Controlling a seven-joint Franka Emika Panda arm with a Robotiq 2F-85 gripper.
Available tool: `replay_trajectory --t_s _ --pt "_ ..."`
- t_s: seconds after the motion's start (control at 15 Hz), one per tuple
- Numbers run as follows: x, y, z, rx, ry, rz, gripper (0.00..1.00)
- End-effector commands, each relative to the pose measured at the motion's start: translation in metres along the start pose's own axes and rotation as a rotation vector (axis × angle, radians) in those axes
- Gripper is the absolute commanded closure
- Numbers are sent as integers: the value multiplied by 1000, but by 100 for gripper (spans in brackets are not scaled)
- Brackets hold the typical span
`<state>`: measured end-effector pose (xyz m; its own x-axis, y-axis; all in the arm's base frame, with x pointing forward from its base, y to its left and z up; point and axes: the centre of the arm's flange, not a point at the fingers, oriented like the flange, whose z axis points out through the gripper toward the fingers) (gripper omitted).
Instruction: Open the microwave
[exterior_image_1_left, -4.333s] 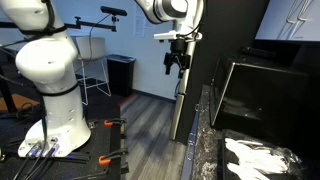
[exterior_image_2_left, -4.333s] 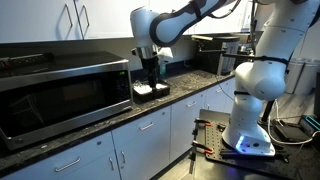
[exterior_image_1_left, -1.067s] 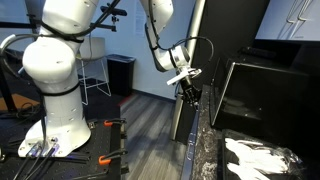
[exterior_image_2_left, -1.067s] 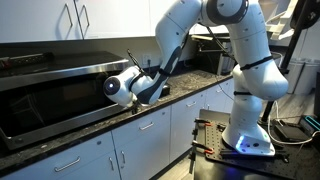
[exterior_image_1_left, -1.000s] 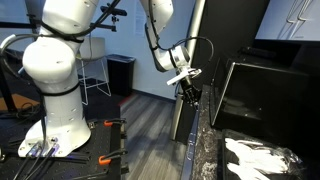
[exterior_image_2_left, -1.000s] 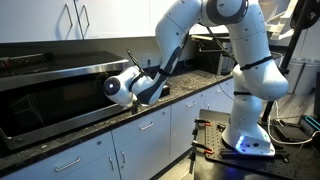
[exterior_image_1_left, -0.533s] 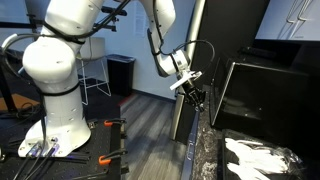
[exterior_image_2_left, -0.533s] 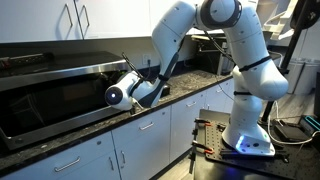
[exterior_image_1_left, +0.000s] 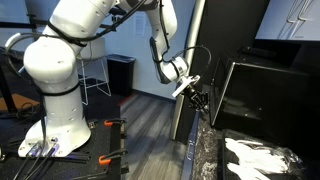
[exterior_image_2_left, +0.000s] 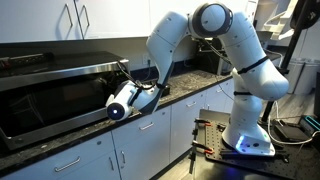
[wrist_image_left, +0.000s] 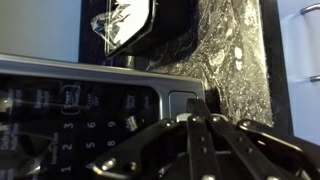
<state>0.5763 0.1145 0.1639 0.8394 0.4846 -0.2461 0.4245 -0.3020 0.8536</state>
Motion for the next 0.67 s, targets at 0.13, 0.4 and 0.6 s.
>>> replay_trajectory --t_s 0.13,0.4,0.6 --pt "10 -3 3 -113 -27 34 100" --pt "7 -6 15 -133 -40 42 100" --pt "7 -6 21 -145 -32 53 100"
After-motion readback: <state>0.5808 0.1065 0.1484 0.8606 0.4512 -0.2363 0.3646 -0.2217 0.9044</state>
